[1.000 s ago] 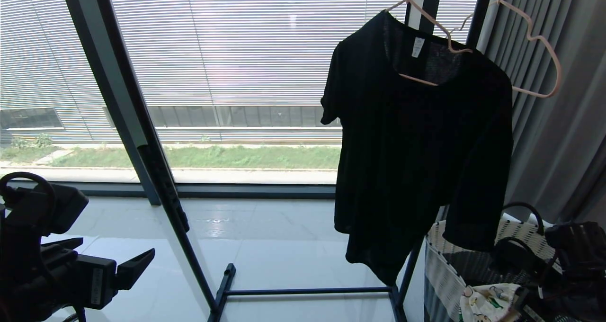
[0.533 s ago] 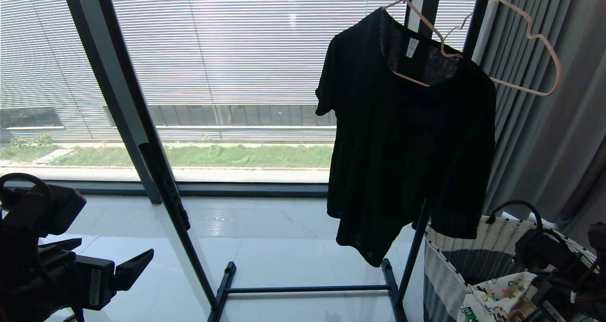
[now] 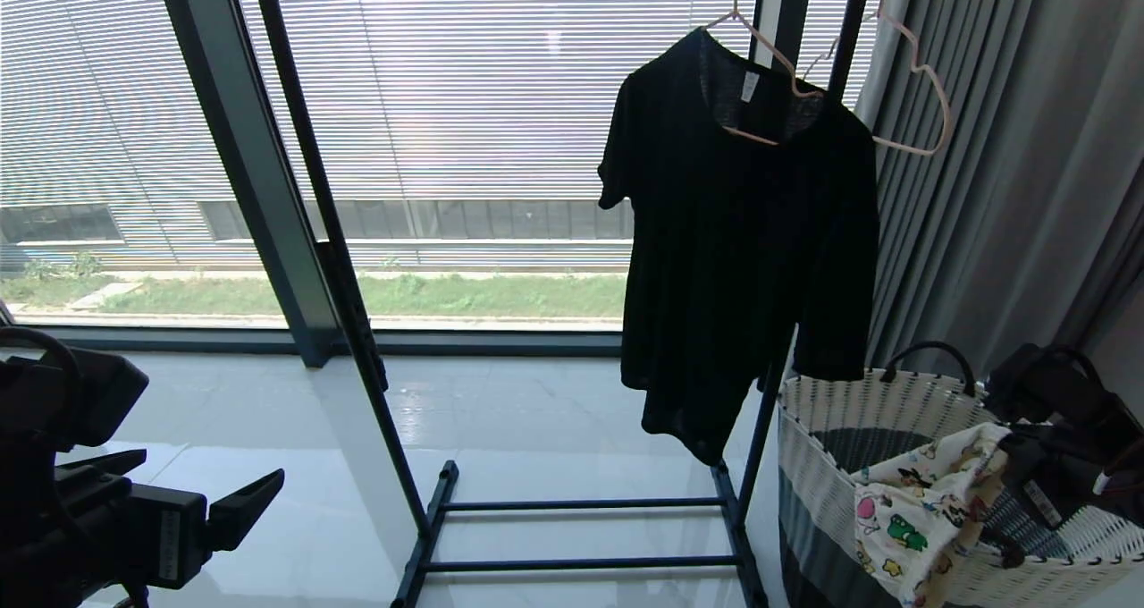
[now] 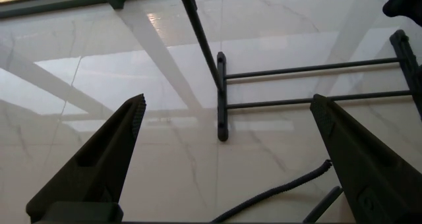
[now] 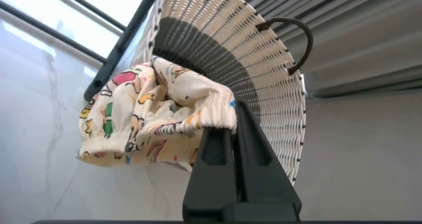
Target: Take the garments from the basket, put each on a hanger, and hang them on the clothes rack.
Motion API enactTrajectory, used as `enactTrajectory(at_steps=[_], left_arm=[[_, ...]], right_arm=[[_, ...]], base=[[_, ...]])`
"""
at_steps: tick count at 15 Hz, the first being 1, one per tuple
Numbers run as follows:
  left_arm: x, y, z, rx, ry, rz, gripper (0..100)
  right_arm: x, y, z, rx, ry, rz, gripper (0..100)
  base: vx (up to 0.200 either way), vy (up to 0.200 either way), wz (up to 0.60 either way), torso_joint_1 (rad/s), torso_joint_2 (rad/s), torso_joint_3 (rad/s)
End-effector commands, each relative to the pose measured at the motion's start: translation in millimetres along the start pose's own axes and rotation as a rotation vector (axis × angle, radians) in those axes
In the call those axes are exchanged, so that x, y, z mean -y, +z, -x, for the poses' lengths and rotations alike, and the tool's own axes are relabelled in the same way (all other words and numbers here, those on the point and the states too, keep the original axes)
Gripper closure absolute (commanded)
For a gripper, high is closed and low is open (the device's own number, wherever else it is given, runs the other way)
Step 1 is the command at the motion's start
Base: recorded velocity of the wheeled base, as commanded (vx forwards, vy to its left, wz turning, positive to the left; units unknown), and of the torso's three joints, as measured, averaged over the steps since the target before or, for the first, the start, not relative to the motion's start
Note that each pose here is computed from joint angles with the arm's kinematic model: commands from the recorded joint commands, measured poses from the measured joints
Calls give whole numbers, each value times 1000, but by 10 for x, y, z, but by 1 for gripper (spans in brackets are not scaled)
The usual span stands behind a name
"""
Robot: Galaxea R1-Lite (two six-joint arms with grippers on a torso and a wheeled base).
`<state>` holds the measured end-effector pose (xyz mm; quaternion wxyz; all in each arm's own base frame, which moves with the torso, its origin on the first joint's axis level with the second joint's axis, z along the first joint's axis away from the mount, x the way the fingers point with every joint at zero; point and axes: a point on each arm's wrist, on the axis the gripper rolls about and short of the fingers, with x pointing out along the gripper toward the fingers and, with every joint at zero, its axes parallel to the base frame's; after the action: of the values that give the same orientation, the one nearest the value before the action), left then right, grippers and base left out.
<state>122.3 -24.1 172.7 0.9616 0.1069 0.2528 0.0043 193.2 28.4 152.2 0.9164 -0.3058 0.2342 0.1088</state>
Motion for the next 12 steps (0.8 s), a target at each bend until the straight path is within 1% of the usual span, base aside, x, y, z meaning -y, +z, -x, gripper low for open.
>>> enactTrajectory(at_steps=[1,2,4,5,6,7,8,9,10,11,12], left_arm=[[-2,-2,22,10,-2,1,0],[-1,-1,26,12,-3,1,0],[-3,3,30,15,-3,2,0],[-2,4,37,18,-5,2,0],[9,1,48,24,-17,-2,0],[45,9,62,33,-48,-15,0],[79,28,74,50,-85,-23,0],[187,153,121,149,-223,56,0],[278,308,145,232,-330,163,0],[374,444,118,274,-387,196,0],[448,561,69,295,-407,195,0]], right_arm=[[24,218,35,49,22,-20,100],[20,293,49,55,40,-32,100],[-1,452,94,64,86,-31,100],[-21,531,111,78,106,-36,100],[-68,648,142,102,141,-64,100],[-134,781,174,123,187,-107,100],[-161,857,185,130,209,-127,100],[-179,1005,205,151,236,-137,100],[-179,1123,222,177,245,-134,100],[-180,1238,236,204,253,-131,100],[-184,1353,269,234,265,-130,100]], base=[[-200,0,0,-2,-2,-2],[-200,0,0,2,2,2],[-200,0,0,-2,0,2],[0,0,0,0,0,0],[0,0,0,0,0,0],[0,0,0,0,0,0],[0,0,0,0,0,0],[0,0,0,0,0,0],[0,0,0,0,0,0],[0,0,0,0,0,0],[0,0,0,0,0,0]])
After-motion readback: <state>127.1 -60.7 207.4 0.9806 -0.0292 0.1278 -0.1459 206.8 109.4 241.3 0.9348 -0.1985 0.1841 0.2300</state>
